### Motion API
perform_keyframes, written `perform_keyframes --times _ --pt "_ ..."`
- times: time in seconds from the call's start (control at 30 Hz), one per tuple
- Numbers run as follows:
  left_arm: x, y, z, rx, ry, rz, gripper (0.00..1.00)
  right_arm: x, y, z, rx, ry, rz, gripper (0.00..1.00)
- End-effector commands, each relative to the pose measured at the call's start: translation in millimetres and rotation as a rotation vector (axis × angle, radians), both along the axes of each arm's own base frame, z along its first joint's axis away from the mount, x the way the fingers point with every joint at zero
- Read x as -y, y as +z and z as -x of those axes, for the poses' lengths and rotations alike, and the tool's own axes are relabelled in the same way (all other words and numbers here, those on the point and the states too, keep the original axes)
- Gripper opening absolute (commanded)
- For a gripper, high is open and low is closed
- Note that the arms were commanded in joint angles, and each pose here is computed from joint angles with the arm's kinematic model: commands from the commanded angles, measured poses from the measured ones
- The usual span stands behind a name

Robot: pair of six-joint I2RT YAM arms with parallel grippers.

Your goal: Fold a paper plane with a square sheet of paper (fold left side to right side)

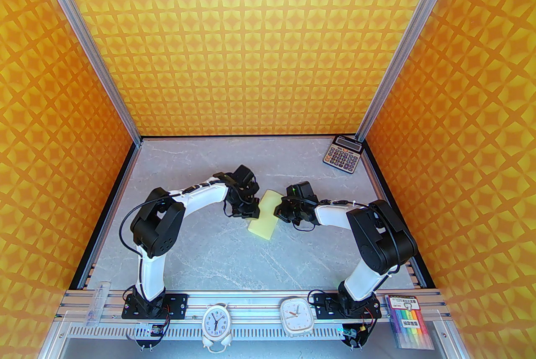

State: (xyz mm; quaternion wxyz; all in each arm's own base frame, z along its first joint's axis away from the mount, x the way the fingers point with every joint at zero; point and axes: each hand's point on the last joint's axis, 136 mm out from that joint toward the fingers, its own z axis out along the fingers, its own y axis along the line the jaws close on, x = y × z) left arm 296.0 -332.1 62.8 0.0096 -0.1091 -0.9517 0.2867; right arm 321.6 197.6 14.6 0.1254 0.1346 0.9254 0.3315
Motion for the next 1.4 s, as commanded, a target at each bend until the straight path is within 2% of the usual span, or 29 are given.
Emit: perform_keyframes --times 0.0,0.27,0.53,0.6,0.8,0.87,1.07,1.37 --pt "-10.3 -15.5 -0.6 -0.028 -0.005 -0.030 0.05 16.4 -28.7 23.9 -0.112 -0.008 0.101 0.00" --pt "-21.1 -52.6 15.6 -0.091 -0.012 -0.074 0.05 16.5 -27.7 23.7 -0.111 -0.006 0.103 0.00" --pt "-32.1 -66.8 25.3 -0.108 -0.026 -0.122 0.03 16.1 -26.6 22.3 -0.110 -0.005 0.103 0.00" --pt "-30.5 -59.6 22.7 -0.097 -0.021 -0.113 0.05 15.9 -25.8 22.2 -0.109 -0.003 0.102 0.00" --pt "-9.6 -0.3 -5.8 0.018 -0.007 -0.023 0.11 15.1 -24.9 21.4 -0.109 0.003 0.104 0.00" --pt "-2.6 8.4 -13.2 0.040 -0.009 0.001 0.12 15.1 -25.0 21.1 -0.109 0.003 0.104 0.00" --pt "7.4 -13.2 -20.9 0.009 -0.009 0.012 0.11 14.9 -23.7 21.0 -0.107 0.006 0.103 0.00" --pt "-2.6 -56.1 -6.5 -0.063 -0.013 -0.041 0.05 5.7 -0.4 8.6 -0.054 0.030 0.067 0.00"
